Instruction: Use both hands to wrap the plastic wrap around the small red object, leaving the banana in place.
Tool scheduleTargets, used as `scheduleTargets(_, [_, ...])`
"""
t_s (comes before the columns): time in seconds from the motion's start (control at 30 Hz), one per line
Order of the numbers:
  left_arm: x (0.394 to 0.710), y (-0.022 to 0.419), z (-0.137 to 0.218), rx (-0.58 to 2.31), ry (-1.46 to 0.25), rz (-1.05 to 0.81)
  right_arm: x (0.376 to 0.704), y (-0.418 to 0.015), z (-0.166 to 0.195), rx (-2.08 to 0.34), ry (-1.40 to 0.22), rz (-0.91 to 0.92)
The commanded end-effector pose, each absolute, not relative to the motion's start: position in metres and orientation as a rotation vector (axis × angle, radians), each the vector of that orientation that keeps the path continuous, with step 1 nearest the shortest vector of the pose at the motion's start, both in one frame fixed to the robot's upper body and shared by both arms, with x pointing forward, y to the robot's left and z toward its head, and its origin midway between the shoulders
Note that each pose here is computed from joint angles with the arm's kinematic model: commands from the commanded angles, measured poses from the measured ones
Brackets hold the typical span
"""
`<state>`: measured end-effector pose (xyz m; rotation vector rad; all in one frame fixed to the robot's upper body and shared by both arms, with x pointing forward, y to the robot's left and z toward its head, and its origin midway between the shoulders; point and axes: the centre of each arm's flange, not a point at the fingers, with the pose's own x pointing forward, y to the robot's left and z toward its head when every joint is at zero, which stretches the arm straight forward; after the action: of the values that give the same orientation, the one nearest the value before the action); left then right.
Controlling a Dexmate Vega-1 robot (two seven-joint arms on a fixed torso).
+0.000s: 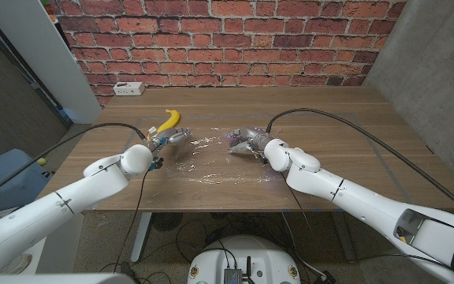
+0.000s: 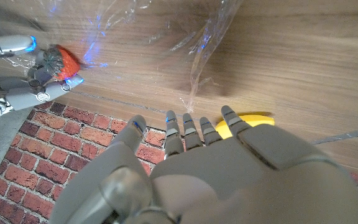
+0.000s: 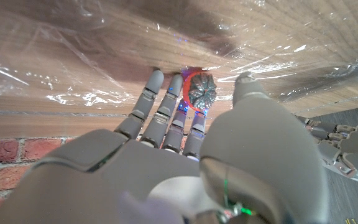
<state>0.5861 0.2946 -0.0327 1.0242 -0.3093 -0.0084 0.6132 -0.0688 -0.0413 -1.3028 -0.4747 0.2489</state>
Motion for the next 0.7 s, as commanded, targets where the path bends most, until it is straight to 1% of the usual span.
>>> scheduleTargets(0.03, [0.596, 0.288, -0.025, 1.037, -0.320, -0.028, 0.605, -0.091, -0.037, -1.133, -0.543, 0.251])
scheduleTargets(0.27, [0.599, 0.287, -0.022, 1.038, -0.323, -0.031, 0.598, -0.101, -0.039, -1.048, -0.597, 0.183])
scheduleTargets(0.37, [0.599, 0.286, -0.022, 1.041, -0.321, -0.033, 0.593, -0.105, -0.040, -1.045, -0.599, 0.107])
scheduleTargets(0.53, [0.601, 0.285, -0.022, 1.041, -0.321, -0.037, 0.584, -0.110, -0.042, -1.057, -0.556, -0.025])
scheduleTargets(0.7, [0.602, 0.284, -0.021, 1.041, -0.323, -0.039, 0.578, -0.115, -0.044, -1.063, -0.454, -0.131])
